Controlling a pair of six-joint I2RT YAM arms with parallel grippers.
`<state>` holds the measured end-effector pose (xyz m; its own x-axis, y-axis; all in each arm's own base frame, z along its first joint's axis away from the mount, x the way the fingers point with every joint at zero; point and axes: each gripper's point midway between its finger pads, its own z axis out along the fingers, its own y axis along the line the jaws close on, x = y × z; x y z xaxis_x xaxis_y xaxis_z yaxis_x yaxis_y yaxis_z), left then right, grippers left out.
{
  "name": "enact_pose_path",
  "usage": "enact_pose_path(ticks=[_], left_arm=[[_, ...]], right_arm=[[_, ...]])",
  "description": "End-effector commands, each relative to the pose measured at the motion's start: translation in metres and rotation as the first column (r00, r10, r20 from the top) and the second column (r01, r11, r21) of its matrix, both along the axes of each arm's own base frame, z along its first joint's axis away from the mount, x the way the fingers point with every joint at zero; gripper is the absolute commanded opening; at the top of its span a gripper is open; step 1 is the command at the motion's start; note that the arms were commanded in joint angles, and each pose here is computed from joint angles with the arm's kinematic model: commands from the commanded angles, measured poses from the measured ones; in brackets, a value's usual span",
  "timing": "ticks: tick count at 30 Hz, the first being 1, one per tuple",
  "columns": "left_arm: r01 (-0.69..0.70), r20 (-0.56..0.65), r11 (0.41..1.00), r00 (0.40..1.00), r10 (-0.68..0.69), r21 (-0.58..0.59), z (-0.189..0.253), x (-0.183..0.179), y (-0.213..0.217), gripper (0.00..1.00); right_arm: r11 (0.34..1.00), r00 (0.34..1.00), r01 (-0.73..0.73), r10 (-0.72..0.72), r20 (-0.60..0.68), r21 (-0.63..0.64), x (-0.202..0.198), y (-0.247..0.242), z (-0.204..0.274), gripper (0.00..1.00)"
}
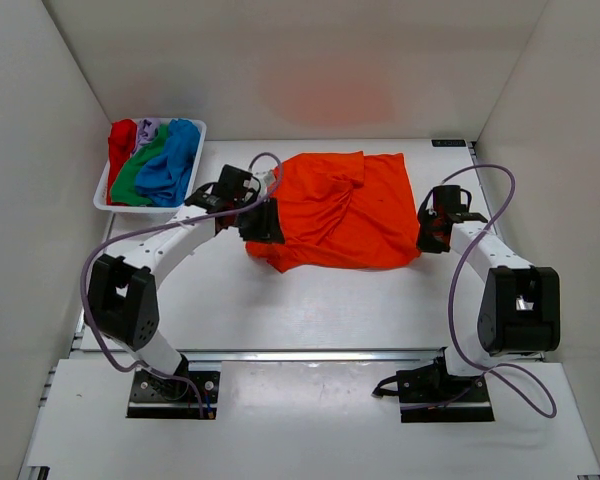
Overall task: Fold and stack the t-shirts
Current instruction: Flatten out the tshirt
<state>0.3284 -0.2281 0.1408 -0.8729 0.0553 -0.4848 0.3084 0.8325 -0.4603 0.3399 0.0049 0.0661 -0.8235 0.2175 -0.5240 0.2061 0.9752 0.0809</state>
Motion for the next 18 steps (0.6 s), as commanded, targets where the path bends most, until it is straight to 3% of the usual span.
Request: enact_pose_path(ticks=[1, 8, 18], left_arm=[[-0.004, -0.099, 1.000, 0.995, 0.004, 0.006, -0.022, -0.026, 0.018, 0.55], [-0.224, -0.071, 0.969, 0.970, 0.232, 0.107, -0.061, -0.023, 0.068, 0.56], [-0.457, -0.038, 0.886, 0.889, 0.456, -0.071, -0.071, -0.013, 0.053, 0.58]], right_arm=[[1.000, 0.998, 0.000, 0.000, 0.055, 0.006, 0.006, 0.001, 0.012, 0.00], [1.000, 0.999, 0.003, -0.004, 0.043, 0.024, 0.006, 0.003, 0.005, 0.00], [0.999, 0.999, -0.014, 0.013, 0.040, 0.030, 0.006, 0.006, 0.004, 0.00]])
